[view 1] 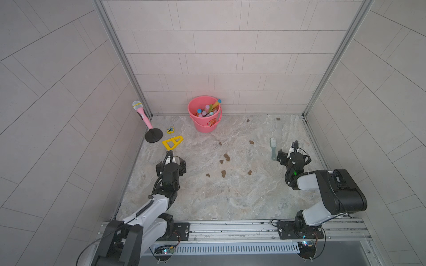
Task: Brush the soil off the hand trowel and place it into the bucket
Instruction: Reset both arms
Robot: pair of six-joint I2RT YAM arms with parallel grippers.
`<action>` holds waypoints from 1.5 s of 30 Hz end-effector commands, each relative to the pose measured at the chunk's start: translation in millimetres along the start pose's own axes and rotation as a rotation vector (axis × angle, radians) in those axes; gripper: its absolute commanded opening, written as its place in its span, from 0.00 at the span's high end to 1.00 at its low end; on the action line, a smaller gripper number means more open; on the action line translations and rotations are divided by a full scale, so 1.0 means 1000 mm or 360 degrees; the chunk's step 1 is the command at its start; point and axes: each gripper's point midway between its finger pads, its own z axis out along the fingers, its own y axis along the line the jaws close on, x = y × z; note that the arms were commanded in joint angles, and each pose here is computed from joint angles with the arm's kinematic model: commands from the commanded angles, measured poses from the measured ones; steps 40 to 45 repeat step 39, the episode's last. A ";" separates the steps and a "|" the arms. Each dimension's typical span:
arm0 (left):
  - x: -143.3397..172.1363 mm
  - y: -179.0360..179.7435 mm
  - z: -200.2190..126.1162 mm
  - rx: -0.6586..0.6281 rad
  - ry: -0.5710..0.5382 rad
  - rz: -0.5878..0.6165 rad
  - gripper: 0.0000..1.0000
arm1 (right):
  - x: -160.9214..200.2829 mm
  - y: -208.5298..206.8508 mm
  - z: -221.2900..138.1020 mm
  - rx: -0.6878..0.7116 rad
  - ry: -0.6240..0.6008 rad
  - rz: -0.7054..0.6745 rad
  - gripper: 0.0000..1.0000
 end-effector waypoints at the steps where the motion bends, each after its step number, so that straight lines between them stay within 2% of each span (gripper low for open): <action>1: -0.028 -0.004 0.020 0.0014 -0.0060 0.0007 0.01 | -0.005 0.004 0.001 -0.0024 0.0023 -0.0041 0.00; 4: -0.035 -0.007 0.044 0.0072 -0.0032 0.0012 0.02 | -0.007 0.005 0.001 -0.0026 -0.0019 -0.0037 0.00; 6: -0.036 -0.014 0.058 0.0191 0.0025 -0.0031 0.02 | -0.006 0.004 0.001 -0.0024 0.0017 -0.0043 0.00; 9: -0.034 -0.033 0.068 0.0396 0.0125 0.0006 0.04 | -0.007 0.005 0.001 -0.0025 0.0001 -0.0046 0.00; 11: -0.033 -0.046 0.066 0.0514 0.0035 -0.0003 0.05 | -0.006 0.005 0.002 -0.0022 0.0012 -0.0048 0.00; 12: -0.021 -0.046 0.067 0.0501 -0.0038 -0.0023 0.04 | -0.006 0.005 0.002 -0.0023 0.0005 -0.0048 0.00; 13: -0.028 -0.033 0.073 0.0408 -0.0187 -0.0136 0.02 | -0.007 0.005 0.001 -0.0024 0.0009 -0.0050 0.00; 14: -0.022 -0.031 0.075 0.0445 -0.0150 -0.0177 0.02 | -0.006 0.005 0.002 -0.0022 0.0016 -0.0051 0.00; 16: -0.017 -0.037 0.076 0.0474 0.0045 -0.0071 0.00 | -0.006 0.005 0.002 -0.0023 0.0013 -0.0055 0.00; 18: -0.020 -0.033 0.080 0.0405 -0.0060 -0.0104 0.00 | -0.006 0.005 0.002 -0.0022 0.0018 -0.0057 0.00; 20: -0.020 -0.023 0.081 0.0315 -0.0038 -0.0145 0.00 | -0.006 0.005 0.002 -0.0022 0.0016 -0.0059 0.00; 22: -0.018 -0.025 0.080 0.0310 0.0047 -0.0110 0.00 | -0.006 0.006 0.001 -0.0023 0.0016 -0.0057 0.00; 45: -0.018 -0.029 0.081 0.0301 0.0047 -0.0071 0.00 | -0.006 0.005 0.002 -0.0018 0.0014 -0.0056 0.00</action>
